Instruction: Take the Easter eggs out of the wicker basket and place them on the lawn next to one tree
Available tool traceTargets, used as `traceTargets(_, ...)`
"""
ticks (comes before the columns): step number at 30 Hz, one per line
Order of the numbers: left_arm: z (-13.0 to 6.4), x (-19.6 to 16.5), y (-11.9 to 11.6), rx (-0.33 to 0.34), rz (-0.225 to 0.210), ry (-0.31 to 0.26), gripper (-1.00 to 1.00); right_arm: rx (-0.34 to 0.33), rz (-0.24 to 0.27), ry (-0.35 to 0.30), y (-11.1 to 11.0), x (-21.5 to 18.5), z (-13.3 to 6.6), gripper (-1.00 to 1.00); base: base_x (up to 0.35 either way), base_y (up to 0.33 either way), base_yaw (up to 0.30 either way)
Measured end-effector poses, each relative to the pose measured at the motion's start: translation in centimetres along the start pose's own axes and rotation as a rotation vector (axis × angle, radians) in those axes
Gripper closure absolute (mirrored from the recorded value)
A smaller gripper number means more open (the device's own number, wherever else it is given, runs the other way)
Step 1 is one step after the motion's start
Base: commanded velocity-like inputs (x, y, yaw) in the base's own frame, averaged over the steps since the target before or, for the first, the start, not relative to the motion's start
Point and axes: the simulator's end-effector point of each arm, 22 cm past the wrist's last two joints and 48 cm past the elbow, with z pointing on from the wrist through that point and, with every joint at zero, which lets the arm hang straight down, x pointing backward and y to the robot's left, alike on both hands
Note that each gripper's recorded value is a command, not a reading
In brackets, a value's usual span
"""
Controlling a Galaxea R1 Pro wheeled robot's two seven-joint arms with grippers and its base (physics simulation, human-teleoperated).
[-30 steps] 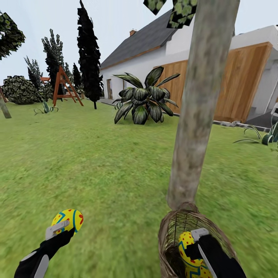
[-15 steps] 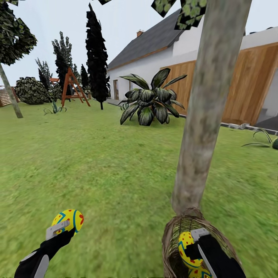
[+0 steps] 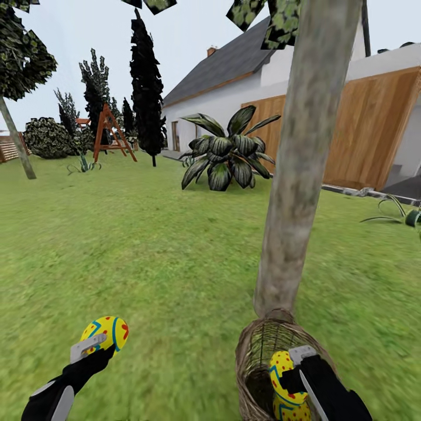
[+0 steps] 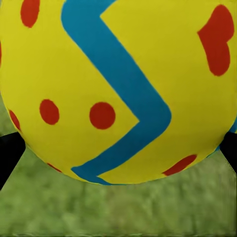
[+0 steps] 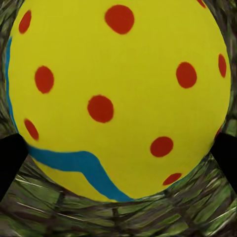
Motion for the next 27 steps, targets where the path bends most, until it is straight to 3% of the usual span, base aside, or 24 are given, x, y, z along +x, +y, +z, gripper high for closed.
traceTargets(18,-1.7,-3.3,-1.4,0.004,0.004,0.002,1.0,0.0,0.0,0.001,-0.6,-2.2,-3.2,1.0,-0.179,-0.247,0.215)
traceTargets(27,-2.5,-5.0,-1.9,0.003,0.004,0.002,1.0,0.0,-0.001,0.002,-0.9,-3.2,-4.8,1.0,-0.032,-0.242,0.289)
